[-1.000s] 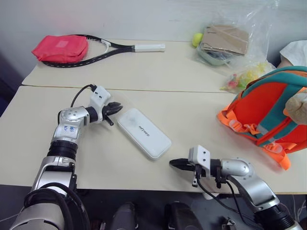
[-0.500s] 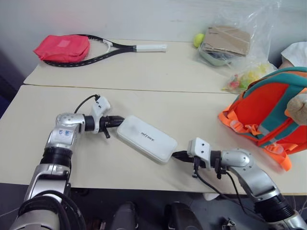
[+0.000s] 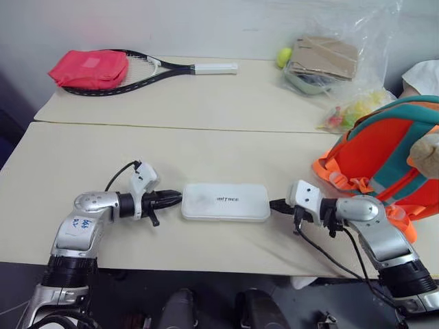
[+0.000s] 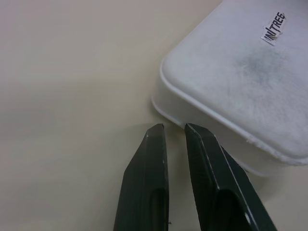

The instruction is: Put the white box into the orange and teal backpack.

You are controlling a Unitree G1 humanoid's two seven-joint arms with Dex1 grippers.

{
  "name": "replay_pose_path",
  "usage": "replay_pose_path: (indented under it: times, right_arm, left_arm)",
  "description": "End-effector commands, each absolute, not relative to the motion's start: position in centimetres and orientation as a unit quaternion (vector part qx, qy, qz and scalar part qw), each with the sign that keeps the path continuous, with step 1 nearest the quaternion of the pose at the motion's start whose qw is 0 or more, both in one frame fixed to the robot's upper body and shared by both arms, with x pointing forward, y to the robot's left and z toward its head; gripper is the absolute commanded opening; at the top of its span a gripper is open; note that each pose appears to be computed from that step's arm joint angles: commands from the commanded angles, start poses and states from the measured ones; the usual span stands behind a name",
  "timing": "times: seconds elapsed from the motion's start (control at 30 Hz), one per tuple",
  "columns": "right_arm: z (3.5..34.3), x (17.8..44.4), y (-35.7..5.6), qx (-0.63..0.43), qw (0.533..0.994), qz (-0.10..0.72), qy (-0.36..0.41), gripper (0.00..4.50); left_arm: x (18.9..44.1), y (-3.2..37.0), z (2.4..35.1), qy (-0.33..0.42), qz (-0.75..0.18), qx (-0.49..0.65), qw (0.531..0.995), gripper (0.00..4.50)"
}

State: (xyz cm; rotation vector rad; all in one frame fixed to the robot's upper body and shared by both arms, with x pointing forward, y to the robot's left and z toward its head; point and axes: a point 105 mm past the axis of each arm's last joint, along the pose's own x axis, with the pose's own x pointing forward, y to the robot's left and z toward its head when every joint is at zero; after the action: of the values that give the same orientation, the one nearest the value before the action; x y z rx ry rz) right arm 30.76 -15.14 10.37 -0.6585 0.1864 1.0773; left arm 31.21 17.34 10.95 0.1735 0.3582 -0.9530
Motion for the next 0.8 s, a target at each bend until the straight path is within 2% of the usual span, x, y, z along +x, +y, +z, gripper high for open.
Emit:
replay_pose_path:
  times: [0.03, 0.07, 0.1, 0.17, 0.23, 0.43, 0.47, 0.53, 0.6, 0.8]
  right_arm:
    - [10.7, 31.2, -16.8, -0.338, 0.799, 0.488, 0.092, 0.00]
    - [10.7, 31.4, -17.2, -0.342, 0.800, 0.484, 0.096, 0.00]
    - [10.7, 31.5, -17.5, -0.344, 0.800, 0.481, 0.098, 0.00]
    - [10.8, 31.8, -17.6, -0.346, 0.800, 0.480, 0.097, 0.00]
    - [10.9, 32.0, -17.4, -0.346, 0.799, 0.482, 0.094, 0.00]
    - [10.8, 32.0, -16.4, -0.343, 0.795, 0.493, 0.087, 0.00]
    - [10.8, 32.0, -16.2, -0.342, 0.795, 0.494, 0.085, 0.00]
    - [10.8, 31.9, -15.9, -0.340, 0.794, 0.497, 0.082, 0.00]
    - [10.8, 31.9, -15.6, -0.339, 0.793, 0.500, 0.080, 0.00]
    - [10.8, 31.8, -15.0, -0.337, 0.791, 0.505, 0.075, 0.00]
  left_arm:
    - [29.9, 20.3, 11.4, 0.222, -0.436, 0.011, 0.872, 0.70]
    - [29.2, 20.9, 11.3, 0.255, -0.433, -0.049, 0.864, 1.08]
    - [28.8, 21.2, 11.4, 0.275, -0.430, -0.090, 0.855, 1.28]
    - [27.6, 21.2, 11.5, 0.332, -0.441, -0.166, 0.817, 1.85]
    - [26.7, 21.1, 11.5, 0.369, -0.455, -0.190, 0.788, 2.47]
    - [29.9, 20.4, 10.5, 0.402, -0.402, -0.224, 0.792, 4.31]
    - [30.4, 20.0, 10.8, 0.409, -0.396, -0.265, 0.778, 4.48]
    - [31.0, 18.6, 11.6, 0.426, -0.397, -0.343, 0.737, 4.48]
    - [31.4, 17.6, 11.8, 0.442, -0.398, -0.370, 0.714, 4.48]
    - [32.4, 15.0, 12.1, 0.452, -0.410, -0.375, 0.697, 4.48]
